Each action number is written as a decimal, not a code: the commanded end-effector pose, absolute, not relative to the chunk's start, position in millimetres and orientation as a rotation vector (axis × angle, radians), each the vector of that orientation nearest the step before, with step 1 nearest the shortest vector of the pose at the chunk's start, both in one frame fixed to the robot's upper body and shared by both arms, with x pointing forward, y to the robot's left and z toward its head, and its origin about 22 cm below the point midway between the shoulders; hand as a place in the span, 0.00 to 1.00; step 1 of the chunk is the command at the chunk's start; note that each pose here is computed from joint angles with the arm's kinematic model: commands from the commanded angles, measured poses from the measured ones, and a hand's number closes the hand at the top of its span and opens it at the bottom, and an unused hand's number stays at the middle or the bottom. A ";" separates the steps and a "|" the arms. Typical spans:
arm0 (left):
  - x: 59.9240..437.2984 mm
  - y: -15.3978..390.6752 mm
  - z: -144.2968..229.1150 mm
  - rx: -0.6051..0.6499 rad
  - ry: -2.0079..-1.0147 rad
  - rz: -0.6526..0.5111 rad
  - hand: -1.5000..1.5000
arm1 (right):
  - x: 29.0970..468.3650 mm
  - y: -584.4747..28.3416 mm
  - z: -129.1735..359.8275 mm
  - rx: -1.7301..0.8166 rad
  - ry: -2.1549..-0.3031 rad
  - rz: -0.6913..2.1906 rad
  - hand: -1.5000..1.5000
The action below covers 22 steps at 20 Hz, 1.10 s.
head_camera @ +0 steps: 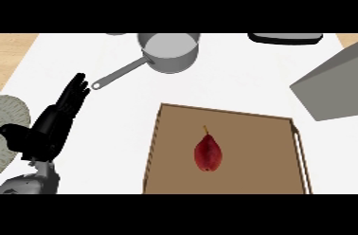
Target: Pick the eggplant from the tray and place it in the tiered shelf
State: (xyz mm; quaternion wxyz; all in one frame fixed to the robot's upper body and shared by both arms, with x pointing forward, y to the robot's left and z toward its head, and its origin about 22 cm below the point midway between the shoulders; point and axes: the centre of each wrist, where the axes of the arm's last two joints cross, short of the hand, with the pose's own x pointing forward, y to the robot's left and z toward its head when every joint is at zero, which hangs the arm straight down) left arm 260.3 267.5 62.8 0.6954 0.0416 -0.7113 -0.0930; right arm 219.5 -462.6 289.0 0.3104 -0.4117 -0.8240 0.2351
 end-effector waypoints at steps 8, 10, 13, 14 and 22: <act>264.7 267.9 59.7 0.123 -1.574 -0.192 0.50 | 292.4 -469.4 278.7 -0.890 -2.329 0.696 1.00; 260.5 265.0 67.3 0.101 -1.563 -0.184 0.50 | 305.8 -455.8 266.2 -0.910 -2.296 0.827 1.00; 263.1 283.4 64.5 0.129 -1.584 -0.183 0.50 | 296.7 -479.5 275.2 -0.904 -2.228 1.036 1.00; 267.4 268.0 58.7 0.097 -1.592 -0.194 0.50 | 305.1 -469.6 267.3 -0.905 -2.197 1.100 1.00; 278.3 271.2 63.8 0.118 -1.581 -0.197 0.50 | 329.0 -483.7 254.0 -0.858 -2.087 1.185 1.00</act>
